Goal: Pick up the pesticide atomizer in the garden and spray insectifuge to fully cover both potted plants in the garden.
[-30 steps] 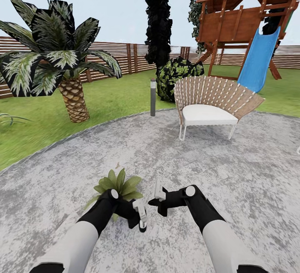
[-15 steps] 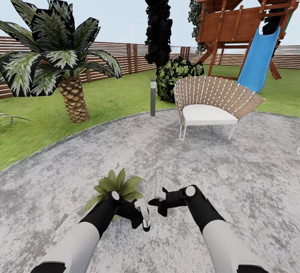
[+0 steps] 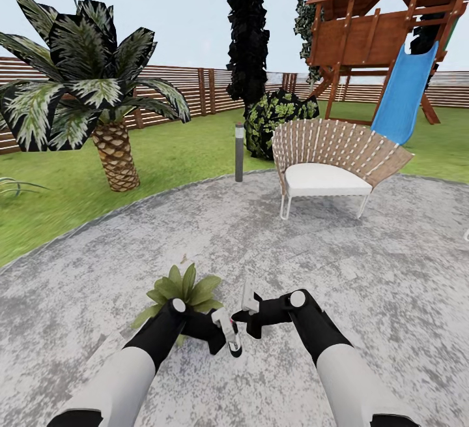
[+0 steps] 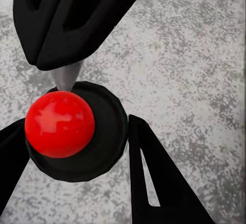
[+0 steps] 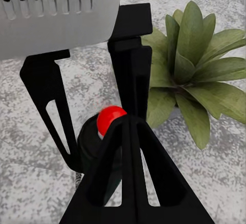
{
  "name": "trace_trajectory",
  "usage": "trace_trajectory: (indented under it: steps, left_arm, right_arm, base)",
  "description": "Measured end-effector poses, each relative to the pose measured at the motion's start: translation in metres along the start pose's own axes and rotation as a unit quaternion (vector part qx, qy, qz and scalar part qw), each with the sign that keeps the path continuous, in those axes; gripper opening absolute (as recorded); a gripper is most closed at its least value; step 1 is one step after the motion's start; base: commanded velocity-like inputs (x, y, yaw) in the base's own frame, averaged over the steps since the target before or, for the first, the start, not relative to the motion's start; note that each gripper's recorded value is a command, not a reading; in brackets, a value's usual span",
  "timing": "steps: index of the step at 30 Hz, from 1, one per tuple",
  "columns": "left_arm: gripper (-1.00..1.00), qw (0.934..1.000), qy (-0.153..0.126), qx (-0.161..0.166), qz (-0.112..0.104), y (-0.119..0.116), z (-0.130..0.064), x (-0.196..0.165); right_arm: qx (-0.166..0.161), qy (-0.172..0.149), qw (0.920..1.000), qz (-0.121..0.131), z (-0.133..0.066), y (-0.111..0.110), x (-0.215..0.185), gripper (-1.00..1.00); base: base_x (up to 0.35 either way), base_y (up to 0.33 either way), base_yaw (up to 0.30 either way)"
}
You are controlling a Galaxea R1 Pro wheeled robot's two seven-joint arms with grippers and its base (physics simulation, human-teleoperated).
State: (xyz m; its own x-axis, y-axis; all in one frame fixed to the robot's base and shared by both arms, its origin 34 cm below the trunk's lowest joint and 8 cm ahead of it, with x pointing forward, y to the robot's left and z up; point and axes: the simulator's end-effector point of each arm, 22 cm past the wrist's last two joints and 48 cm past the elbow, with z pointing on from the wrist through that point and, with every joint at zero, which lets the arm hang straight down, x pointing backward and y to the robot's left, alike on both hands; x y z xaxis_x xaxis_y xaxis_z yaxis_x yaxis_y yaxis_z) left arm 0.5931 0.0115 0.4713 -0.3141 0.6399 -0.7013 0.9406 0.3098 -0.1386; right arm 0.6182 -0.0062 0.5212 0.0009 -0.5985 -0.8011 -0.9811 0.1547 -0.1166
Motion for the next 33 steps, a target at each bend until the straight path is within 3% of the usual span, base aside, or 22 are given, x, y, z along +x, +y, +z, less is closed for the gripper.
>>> trace_trajectory:
  steps: [22,28,33]
  left_arm:
    - [-1.0,1.0,0.003,-0.003,-0.002,0.004,-0.004,0.007]
    - [-1.0,0.9999,0.01,-0.009,-0.004,0.012,-0.011,0.016]
    - [-1.0,0.9992,0.028,-0.028,-0.01,0.03,-0.031,0.045]
  right_arm:
    - [0.0,0.0,1.0,0.0,0.0,0.0,0.0,-1.0]
    - [0.0,0.0,1.0,0.0,0.0,0.0,0.0,-1.0]
    - [-0.001,0.0,1.0,0.0,0.0,0.0,0.0,-1.0]
  base:
    - [0.0,0.0,0.0]
    - [0.0,0.0,0.0]
    - [0.0,0.0,0.0]
